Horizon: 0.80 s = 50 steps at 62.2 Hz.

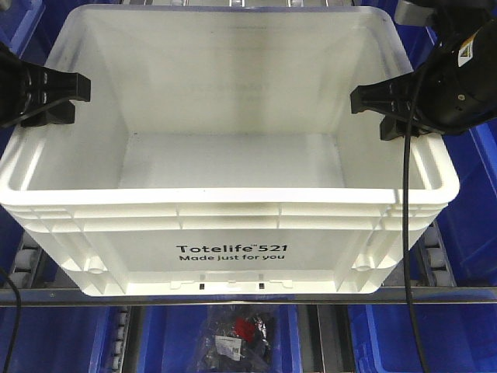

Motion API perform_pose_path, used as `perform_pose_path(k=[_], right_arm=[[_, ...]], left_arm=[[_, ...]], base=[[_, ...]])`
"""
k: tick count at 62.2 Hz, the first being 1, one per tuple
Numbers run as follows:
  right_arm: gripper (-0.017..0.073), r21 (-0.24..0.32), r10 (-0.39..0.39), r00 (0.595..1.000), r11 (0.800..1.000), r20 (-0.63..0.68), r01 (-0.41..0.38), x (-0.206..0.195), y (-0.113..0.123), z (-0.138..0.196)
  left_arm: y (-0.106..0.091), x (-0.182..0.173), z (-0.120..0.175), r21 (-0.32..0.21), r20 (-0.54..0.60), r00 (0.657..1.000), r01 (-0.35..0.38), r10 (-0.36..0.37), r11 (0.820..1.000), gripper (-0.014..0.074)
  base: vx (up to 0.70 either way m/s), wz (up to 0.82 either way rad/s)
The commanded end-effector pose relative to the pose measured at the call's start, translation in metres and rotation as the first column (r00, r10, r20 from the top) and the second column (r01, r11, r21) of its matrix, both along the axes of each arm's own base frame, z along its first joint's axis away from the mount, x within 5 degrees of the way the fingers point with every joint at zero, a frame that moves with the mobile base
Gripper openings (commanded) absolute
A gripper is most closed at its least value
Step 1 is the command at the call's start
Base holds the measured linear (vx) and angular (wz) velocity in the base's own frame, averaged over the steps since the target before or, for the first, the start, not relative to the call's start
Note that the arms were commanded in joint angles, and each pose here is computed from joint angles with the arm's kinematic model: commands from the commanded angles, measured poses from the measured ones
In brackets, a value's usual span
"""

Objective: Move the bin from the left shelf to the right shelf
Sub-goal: 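Pull the gripped crate off the roller shelf toward the robot, then hold the crate with both grippers while the base backs away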

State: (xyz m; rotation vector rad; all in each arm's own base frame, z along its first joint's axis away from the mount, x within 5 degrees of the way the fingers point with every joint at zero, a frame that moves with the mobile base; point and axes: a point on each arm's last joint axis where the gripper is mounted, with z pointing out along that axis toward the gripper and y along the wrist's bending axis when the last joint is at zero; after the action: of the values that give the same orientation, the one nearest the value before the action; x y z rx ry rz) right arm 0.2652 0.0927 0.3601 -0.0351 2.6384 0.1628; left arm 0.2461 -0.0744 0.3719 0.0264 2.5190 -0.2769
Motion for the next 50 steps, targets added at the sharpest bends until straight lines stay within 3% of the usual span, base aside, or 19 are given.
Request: perform_pose_path(k=[1,50], right_arm=[[0.0029,0.021,-0.005,0.980,1.000,0.197,0.001,-0.0024,-0.0067,0.0316],[0.0029,0.017,-0.006,0.982,1.000,0.186,0.003,-0.0031,-0.0071,0.0309]], left_arm=[[0.0027,-0.0040,0.0276,-0.007,0.175,0.985,0.011,-0.009,1.000,0.0152],[0.0027,-0.0040,0.0276,-0.007,0.175,0.985,0.011,-0.009,1.000,0.0152]], base=[[0.00,0.00],[-0.02,-0.05]])
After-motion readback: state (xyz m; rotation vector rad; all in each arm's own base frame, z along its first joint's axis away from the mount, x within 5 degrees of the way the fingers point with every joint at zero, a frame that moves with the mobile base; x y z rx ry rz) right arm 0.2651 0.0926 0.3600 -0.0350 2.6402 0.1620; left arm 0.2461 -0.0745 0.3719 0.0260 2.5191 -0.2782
